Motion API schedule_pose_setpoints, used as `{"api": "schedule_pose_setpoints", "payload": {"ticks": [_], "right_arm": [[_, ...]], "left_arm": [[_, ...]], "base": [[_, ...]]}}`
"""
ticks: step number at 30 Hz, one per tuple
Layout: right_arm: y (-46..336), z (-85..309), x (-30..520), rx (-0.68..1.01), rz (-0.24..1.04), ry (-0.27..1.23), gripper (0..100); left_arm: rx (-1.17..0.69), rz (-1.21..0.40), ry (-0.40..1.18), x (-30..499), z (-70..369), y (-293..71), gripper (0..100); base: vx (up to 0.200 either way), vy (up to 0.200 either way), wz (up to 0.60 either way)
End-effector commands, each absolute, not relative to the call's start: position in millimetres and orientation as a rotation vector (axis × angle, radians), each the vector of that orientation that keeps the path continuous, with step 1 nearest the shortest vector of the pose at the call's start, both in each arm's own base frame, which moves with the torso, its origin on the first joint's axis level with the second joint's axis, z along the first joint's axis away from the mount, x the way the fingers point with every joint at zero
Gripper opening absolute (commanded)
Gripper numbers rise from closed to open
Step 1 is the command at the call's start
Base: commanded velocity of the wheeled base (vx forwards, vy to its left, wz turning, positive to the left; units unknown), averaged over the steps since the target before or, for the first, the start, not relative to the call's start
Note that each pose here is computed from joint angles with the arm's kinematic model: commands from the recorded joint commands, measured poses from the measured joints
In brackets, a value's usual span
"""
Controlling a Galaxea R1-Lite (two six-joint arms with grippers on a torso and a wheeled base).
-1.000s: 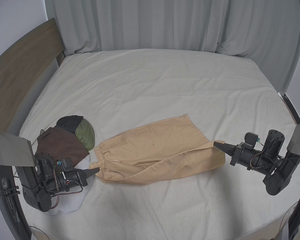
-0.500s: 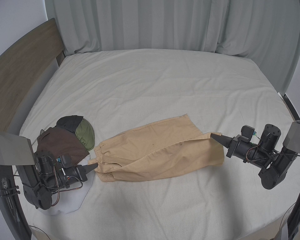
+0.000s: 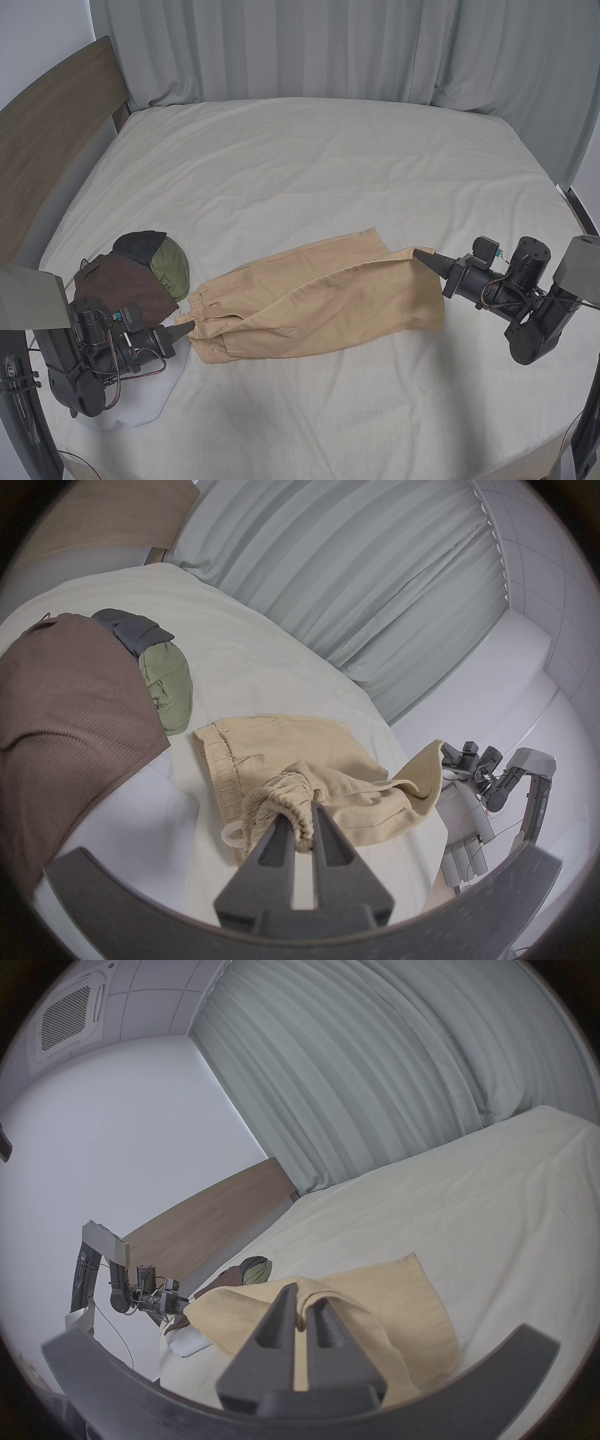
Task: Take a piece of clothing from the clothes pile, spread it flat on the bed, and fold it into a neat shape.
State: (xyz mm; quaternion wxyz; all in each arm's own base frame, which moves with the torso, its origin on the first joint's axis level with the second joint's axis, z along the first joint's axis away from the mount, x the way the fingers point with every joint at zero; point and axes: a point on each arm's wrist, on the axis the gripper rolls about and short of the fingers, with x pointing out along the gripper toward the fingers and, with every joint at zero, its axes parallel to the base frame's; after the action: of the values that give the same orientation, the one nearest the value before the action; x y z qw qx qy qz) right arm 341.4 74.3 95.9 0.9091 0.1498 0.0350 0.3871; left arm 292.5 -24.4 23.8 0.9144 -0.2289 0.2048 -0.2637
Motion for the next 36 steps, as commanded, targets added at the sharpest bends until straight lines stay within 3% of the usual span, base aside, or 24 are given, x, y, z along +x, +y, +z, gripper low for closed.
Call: {"api": "schedule_pose_setpoints", "payload": {"ticks": [1, 36], "right_arm": [[77.1, 91.7, 348.4, 0.308, 0.804, 0.070, 0], [94.5, 105.9, 398.6, 0.298, 0.831, 0.013, 0]], "left_arm": [[-0.475, -0.541, 0.417, 294.2, 23.9, -24.4, 0], [-0.514, -0.525, 0.404, 300.1, 26.5, -24.4, 0]], "base": [[0.000, 0.000, 0.00], [0.000, 0.000, 0.00]]}}
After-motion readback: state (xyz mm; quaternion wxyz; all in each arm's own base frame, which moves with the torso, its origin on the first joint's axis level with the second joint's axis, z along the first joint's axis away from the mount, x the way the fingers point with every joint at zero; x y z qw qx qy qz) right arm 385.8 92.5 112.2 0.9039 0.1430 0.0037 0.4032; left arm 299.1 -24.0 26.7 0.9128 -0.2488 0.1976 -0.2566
